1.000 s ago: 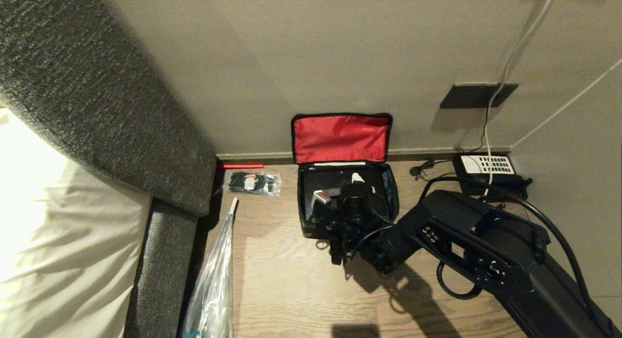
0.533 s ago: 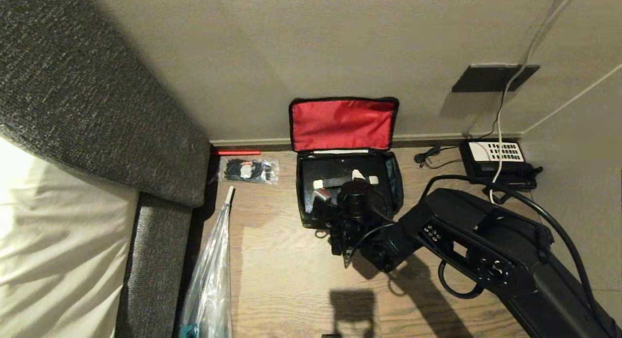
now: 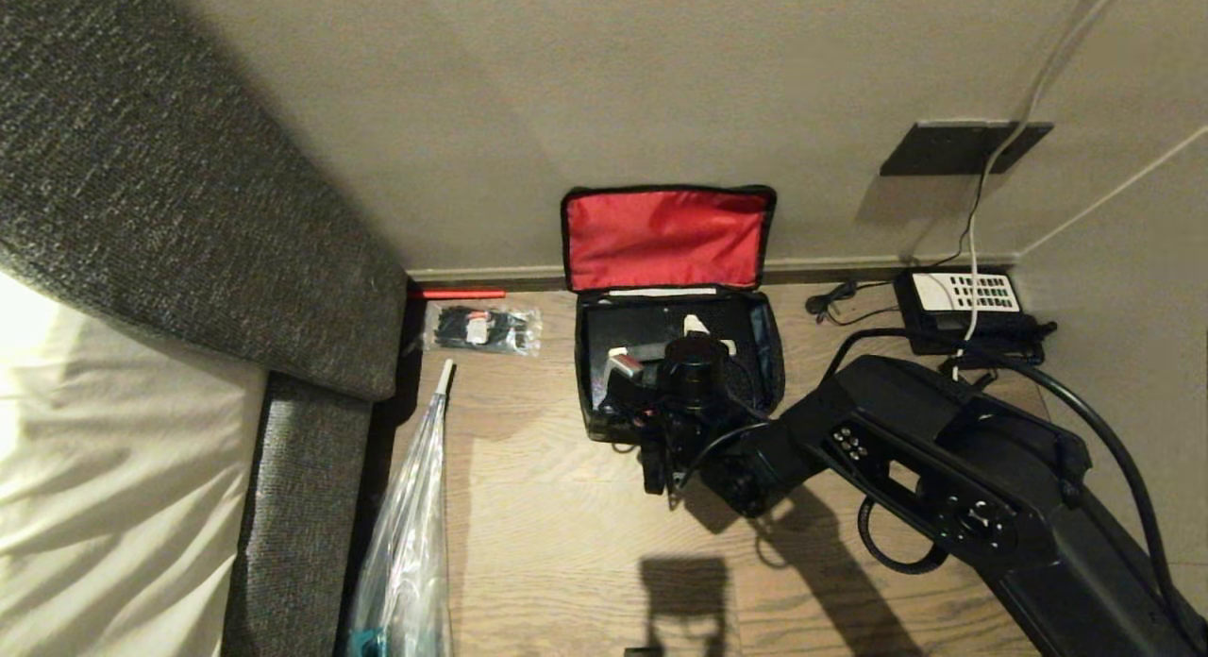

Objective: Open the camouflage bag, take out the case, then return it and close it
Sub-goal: Lift the black box

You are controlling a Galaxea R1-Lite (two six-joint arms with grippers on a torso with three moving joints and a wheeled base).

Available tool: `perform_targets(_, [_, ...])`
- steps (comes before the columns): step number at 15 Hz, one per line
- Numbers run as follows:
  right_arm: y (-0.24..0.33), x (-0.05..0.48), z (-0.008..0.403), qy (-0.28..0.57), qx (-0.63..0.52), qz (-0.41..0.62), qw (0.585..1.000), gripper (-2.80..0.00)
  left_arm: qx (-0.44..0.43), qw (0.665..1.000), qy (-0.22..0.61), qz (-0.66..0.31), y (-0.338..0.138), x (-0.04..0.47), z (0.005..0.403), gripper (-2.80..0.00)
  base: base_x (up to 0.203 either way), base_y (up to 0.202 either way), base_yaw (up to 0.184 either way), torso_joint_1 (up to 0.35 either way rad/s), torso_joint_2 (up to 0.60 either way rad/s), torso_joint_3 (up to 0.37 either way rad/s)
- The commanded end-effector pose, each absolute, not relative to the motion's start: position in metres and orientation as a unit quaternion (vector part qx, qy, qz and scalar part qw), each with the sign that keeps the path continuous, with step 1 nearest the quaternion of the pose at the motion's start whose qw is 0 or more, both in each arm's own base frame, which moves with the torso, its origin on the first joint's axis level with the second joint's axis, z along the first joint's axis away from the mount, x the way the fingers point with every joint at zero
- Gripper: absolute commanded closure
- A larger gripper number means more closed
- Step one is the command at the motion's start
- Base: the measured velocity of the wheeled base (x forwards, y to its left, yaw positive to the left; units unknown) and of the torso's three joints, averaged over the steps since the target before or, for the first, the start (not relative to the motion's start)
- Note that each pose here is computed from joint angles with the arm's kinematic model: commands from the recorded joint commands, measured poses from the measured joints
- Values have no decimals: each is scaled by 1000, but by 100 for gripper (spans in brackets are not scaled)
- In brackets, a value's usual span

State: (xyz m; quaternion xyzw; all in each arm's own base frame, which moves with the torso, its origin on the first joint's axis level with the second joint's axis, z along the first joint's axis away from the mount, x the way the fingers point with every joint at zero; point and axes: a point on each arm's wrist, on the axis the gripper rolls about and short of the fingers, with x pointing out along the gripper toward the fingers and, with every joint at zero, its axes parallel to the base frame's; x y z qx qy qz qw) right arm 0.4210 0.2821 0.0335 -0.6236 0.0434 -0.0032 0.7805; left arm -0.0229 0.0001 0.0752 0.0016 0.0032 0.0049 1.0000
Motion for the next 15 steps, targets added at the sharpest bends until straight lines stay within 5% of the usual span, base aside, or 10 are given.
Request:
perform_targets(1, [279, 428, 41, 36, -629, -17, 777, -280, 2, 1000, 2, 5, 0, -23, 75, 0, 0, 0, 0, 0, 0, 0])
perform_targets(9, [276, 460, 13, 3, -673, -68, 736, -280, 2, 1000, 2, 5, 0, -23, 75, 0, 0, 0, 0, 0, 0, 0])
perform_targets(15, [282, 470, 4, -20, -658, -94, 747, -280, 2, 1000, 2, 5, 0, -23, 75, 0, 0, 0, 0, 0, 0, 0])
